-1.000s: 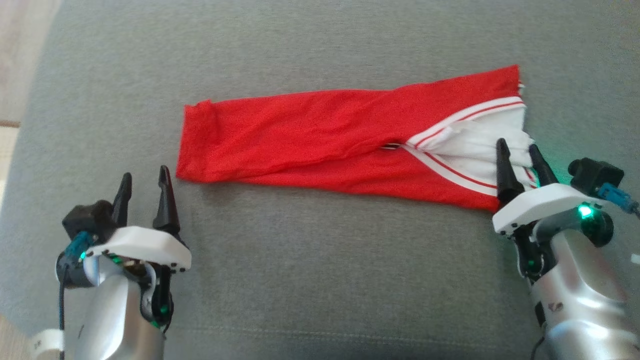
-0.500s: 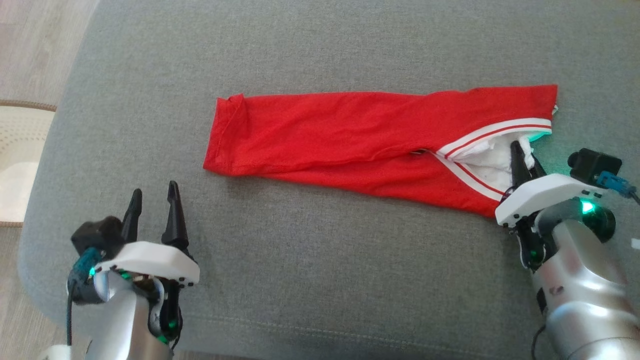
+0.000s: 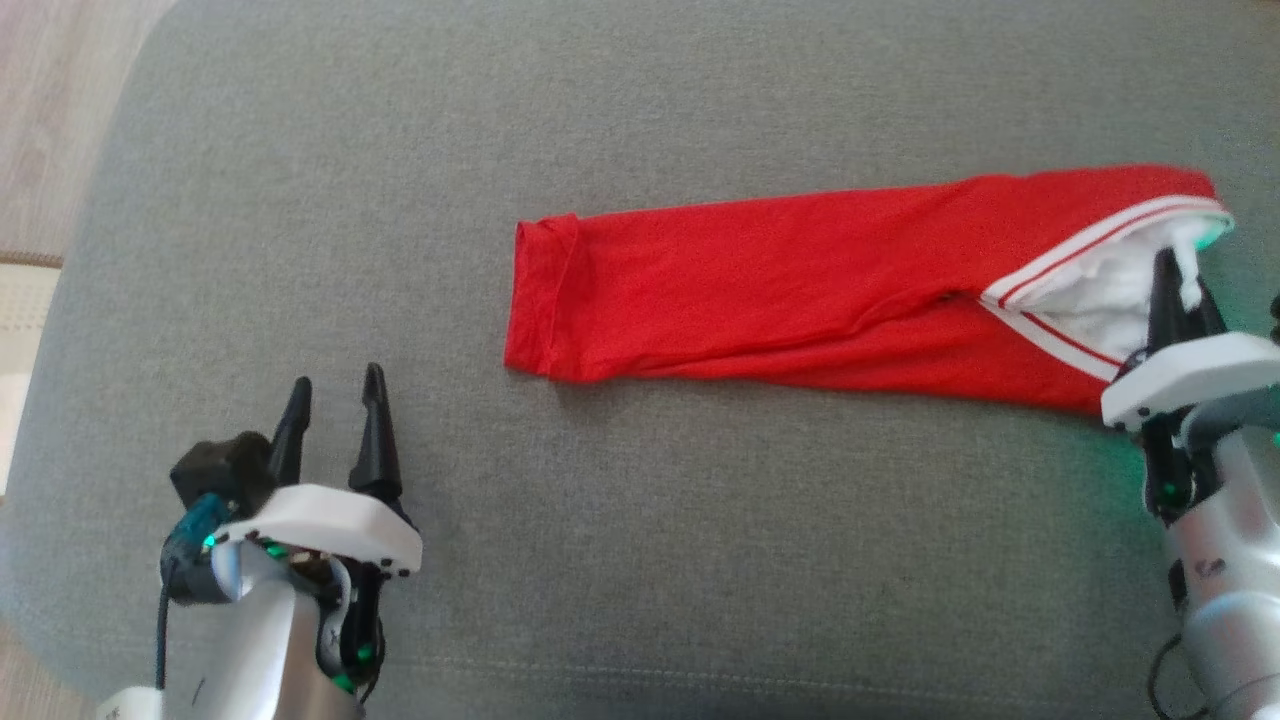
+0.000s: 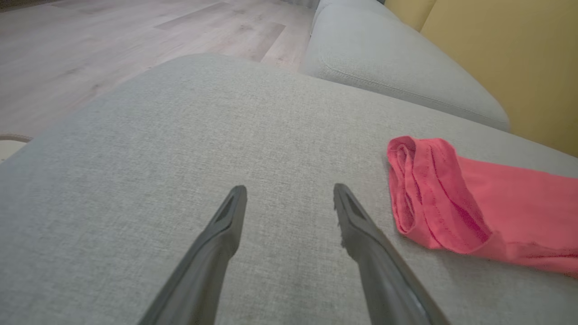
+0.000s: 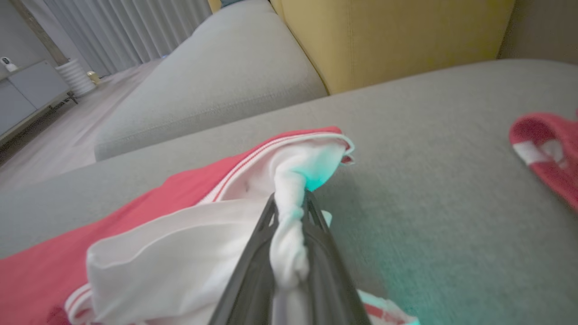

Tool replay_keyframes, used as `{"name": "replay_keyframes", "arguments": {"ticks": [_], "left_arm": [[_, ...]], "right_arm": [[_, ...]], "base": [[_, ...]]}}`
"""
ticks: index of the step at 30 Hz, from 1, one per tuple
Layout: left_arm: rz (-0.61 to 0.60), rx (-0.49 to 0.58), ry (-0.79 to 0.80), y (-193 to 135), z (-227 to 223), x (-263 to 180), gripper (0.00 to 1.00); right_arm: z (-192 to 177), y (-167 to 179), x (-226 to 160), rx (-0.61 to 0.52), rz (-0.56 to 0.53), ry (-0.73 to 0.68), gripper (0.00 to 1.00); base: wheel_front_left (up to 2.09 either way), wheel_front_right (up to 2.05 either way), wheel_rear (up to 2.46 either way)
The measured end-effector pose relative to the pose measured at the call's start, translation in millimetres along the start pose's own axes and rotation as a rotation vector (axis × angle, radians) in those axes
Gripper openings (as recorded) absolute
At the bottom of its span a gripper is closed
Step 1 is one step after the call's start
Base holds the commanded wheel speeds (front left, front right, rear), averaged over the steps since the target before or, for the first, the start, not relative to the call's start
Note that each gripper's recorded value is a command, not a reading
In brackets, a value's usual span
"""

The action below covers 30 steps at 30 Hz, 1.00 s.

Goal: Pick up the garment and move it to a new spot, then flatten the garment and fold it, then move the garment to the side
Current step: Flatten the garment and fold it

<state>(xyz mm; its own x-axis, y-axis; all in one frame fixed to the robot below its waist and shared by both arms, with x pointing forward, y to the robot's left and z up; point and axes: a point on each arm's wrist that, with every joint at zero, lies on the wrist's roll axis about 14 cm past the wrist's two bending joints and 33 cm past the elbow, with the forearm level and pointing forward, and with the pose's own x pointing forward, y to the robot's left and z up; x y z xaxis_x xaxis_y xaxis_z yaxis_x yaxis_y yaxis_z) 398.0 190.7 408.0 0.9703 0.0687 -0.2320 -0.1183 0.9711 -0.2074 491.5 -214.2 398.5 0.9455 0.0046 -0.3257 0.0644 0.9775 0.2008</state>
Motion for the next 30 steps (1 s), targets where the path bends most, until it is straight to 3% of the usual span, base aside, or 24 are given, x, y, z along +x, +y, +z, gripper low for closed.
{"name": "replay_keyframes", "arguments": {"ticks": [5, 12, 21, 28, 29, 30], "left_arm": [[-0.019, -0.004, 0.014, -6, -6, -7, 1.00], [-0.026, -0.004, 0.021, -7, -8, -19, 1.00], [-0.003, -0.010, 0.009, 2, -5, -41, 1.00], [0.047, -0.026, 0.007, 14, -6, -58, 1.00], [0.060, -0.029, 0.008, 18, -6, -60, 1.00], [0.079, -0.033, 0.009, 22, -6, -63, 1.00]], "right_arm": [[30, 30, 0, -0.033, 0.090, -0.091, 0.00], [46, 159, -12, -0.059, 0.420, -0.125, 0.00], [-6, 263, -50, -0.061, 0.705, 0.044, 0.00], [-36, 303, -57, -0.087, 0.799, 0.134, 0.00], [-40, 307, -57, -0.096, 0.810, 0.147, 0.60], [-42, 312, -56, -0.100, 0.819, 0.147, 1.00]], "base": [[0.00, 0.00, 0.00], [0.00, 0.00, 0.00], [0.00, 0.00, 0.00], [0.00, 0.00, 0.00], [0.00, 0.00, 0.00], [0.00, 0.00, 0.00]]}}
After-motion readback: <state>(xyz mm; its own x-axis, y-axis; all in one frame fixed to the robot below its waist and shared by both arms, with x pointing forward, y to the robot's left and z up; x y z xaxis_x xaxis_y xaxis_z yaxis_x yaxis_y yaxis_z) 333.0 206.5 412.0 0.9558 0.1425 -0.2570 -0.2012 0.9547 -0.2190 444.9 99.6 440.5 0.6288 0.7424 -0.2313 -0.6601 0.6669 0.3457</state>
